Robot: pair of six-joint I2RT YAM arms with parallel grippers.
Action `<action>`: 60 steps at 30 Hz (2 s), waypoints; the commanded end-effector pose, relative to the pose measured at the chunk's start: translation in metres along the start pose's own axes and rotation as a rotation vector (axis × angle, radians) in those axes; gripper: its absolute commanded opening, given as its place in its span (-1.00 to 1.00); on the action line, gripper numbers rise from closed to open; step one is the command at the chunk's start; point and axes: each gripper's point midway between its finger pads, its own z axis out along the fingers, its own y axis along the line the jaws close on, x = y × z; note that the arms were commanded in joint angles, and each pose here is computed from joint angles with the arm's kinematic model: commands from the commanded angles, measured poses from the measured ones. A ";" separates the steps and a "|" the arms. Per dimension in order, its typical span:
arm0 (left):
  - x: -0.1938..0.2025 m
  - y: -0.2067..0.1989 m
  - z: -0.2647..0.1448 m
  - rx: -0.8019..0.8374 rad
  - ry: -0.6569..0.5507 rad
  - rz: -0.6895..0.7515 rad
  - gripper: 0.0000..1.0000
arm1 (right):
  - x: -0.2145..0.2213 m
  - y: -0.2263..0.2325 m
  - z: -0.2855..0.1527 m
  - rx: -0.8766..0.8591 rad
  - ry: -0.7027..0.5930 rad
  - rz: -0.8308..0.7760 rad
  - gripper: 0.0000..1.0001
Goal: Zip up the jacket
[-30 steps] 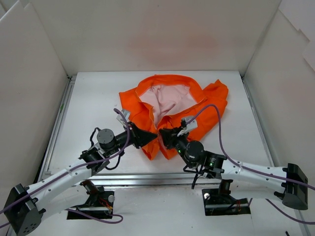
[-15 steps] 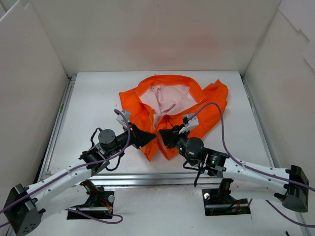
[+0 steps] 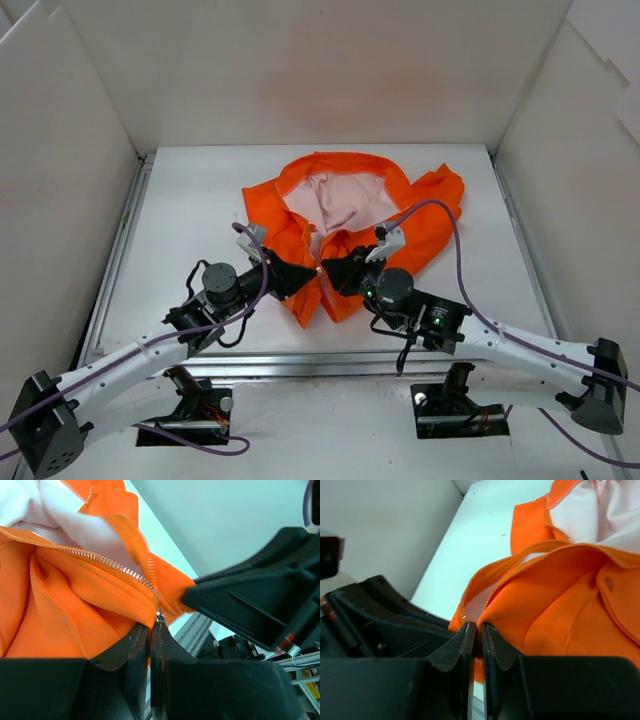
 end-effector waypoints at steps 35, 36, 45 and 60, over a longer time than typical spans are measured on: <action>-0.001 -0.067 0.002 0.303 -0.012 -0.137 -1.00 | -0.045 -0.010 0.028 -0.090 -0.102 0.246 -1.00; 0.001 -0.065 0.002 0.299 -0.009 -0.143 -1.00 | -0.045 -0.006 0.029 -0.110 -0.096 0.251 -1.00; 0.010 -0.069 0.001 0.341 0.024 -0.187 -1.00 | -0.059 -0.003 0.026 -0.125 -0.130 0.251 -1.00; 0.025 -0.022 0.008 0.099 0.057 -0.033 -1.00 | -0.055 0.031 -0.008 -0.246 0.061 0.269 -1.00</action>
